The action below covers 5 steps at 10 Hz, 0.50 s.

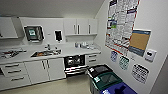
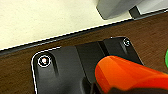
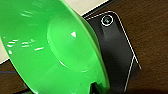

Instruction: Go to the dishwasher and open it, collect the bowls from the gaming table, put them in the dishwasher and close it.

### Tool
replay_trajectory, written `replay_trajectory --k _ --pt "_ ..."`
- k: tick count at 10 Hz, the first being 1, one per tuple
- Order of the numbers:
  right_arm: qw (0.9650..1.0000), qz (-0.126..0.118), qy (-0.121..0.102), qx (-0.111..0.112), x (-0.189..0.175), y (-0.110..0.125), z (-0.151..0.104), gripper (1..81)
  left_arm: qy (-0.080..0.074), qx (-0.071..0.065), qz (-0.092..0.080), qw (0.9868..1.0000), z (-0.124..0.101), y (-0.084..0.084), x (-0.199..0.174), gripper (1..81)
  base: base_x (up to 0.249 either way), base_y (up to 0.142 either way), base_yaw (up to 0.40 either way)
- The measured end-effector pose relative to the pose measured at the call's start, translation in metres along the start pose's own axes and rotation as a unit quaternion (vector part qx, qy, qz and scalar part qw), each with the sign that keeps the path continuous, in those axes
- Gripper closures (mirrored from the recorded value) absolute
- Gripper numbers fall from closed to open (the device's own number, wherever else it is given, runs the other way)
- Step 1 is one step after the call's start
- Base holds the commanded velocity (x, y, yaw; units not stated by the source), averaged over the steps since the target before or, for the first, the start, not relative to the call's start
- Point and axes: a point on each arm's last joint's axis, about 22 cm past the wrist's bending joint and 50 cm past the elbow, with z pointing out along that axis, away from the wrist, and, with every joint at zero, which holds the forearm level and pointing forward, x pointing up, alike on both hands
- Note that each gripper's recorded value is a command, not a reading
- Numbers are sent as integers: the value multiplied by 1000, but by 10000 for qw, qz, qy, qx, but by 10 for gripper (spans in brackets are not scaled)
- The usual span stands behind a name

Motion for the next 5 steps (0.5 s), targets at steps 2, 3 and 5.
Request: replay_trajectory --k 2,3,5 --pt "10000 4 5 18 1 -3 1 811 7 4 -9 10000 -1 -2 1 811 118 66 0" --pt "10000 -1 10 16 2 -3 1 811 3 15 -8 10000 -1 -3 0 811 115 66 0" --pt "10000 -1 10 16 2 -3 1 811 7 4 -11 10000 -1 -2 1 811 115 67 0"
